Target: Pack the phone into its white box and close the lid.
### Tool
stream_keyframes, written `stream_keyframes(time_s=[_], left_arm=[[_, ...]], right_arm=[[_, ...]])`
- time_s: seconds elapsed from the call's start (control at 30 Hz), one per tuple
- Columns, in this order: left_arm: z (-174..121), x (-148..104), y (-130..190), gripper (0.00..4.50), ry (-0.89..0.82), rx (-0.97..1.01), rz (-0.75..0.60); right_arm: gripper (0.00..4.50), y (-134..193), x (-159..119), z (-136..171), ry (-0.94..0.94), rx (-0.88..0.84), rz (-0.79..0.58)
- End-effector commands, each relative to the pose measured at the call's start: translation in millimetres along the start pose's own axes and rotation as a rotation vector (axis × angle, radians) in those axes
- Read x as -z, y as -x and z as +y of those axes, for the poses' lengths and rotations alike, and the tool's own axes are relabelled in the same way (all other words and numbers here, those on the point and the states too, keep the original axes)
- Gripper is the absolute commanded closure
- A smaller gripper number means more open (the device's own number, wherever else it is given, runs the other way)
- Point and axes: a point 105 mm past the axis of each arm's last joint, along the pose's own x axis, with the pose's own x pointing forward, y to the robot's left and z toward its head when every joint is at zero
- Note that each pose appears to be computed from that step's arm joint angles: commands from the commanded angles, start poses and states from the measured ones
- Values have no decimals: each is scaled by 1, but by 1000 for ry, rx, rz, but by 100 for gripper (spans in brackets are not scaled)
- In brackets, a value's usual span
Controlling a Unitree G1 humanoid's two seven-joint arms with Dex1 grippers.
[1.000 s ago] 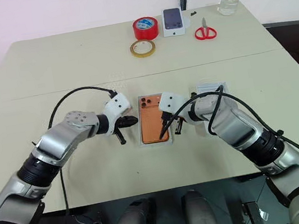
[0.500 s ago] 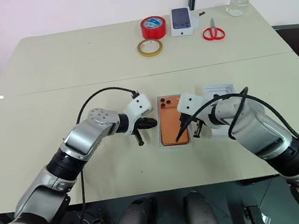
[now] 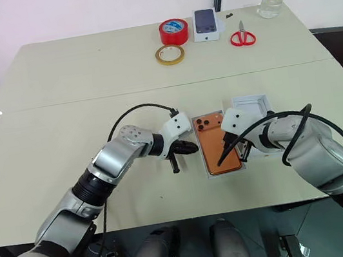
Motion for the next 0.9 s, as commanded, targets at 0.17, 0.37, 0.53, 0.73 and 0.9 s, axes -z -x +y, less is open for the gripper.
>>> stream_keyframes(time_s=[0.17,0.37,0.53,0.73,0.9], left_arm=[[14,-8,14,448,-29,-46,-49],[30,7,42,450,26,-113,-82],[43,3,67,450,17,-187,-190],[41,-11,102,450,-91,-201,-328],[23,-10,102,450,-169,-148,-332]], right_arm=[[450,19,-12,-13,74,12,-83],[362,29,-11,-47,-147,53,-153],[117,24,-10,-60,-414,53,-143],[117,12,1,-56,-647,28,-43],[117,4,7,-48,-712,24,5]])
